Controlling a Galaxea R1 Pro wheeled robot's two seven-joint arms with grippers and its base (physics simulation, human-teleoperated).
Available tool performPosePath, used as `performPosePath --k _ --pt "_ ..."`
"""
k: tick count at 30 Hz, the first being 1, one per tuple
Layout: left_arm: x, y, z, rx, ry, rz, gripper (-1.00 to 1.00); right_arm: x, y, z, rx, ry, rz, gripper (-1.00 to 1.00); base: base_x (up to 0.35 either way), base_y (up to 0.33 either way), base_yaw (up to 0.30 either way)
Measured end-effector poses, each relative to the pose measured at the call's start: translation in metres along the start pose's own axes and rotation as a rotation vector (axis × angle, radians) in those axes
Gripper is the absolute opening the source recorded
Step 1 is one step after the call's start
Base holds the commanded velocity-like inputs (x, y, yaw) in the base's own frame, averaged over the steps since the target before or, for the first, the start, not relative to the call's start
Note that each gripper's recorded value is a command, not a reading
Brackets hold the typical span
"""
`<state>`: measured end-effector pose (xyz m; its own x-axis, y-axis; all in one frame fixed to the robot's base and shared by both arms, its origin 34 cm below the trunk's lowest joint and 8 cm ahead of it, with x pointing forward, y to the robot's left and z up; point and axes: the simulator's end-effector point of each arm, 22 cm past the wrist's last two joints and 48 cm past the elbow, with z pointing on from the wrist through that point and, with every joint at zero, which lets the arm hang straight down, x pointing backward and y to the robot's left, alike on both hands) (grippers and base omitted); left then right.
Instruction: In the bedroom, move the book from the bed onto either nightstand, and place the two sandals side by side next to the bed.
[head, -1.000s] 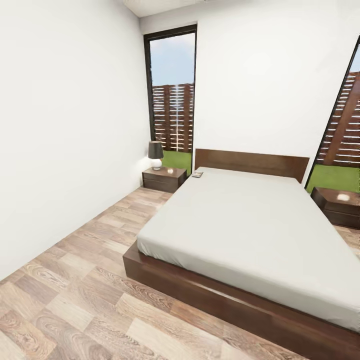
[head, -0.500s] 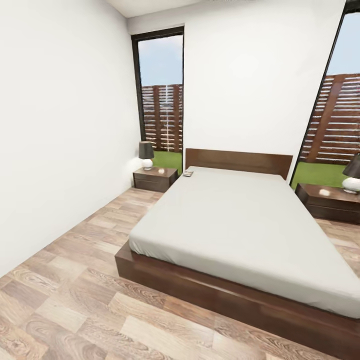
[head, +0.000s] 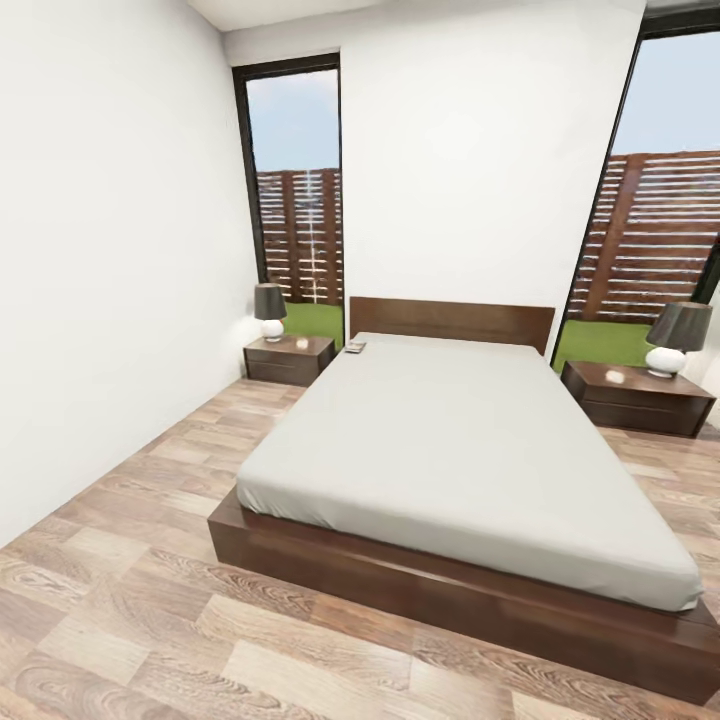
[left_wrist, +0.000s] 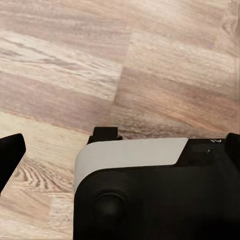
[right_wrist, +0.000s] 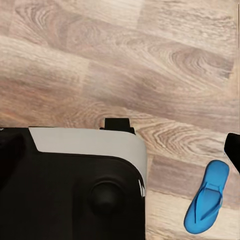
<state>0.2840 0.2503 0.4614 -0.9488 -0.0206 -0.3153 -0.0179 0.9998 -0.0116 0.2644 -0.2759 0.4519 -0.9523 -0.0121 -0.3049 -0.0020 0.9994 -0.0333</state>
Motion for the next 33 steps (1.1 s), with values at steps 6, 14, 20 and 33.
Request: performPosePath --k 6,14,20,33 --pt "-0.027 -0.001 -0.001 0.002 -0.057 0.002 1.00 -0.073 -0.001 0.001 0.003 -0.142 0.000 1.00 0.000 0.000 -0.005" --pt "-0.143 -0.008 -0.021 0.020 -0.293 0.009 1.00 -0.212 -0.014 -0.030 0.020 -0.414 -0.009 1.00 0.000 0.000 0.000" --pt "-0.141 -0.009 -0.020 0.023 -0.292 0.008 1.00 -0.214 -0.022 -0.032 0.032 -0.424 -0.016 1.00 -0.140 0.000 0.000" --pt "-0.106 -0.010 -0.011 0.023 -0.227 0.004 1.00 -0.212 -0.046 -0.032 0.065 -0.422 -0.025 1.00 -0.286 -0.095 -0.035"
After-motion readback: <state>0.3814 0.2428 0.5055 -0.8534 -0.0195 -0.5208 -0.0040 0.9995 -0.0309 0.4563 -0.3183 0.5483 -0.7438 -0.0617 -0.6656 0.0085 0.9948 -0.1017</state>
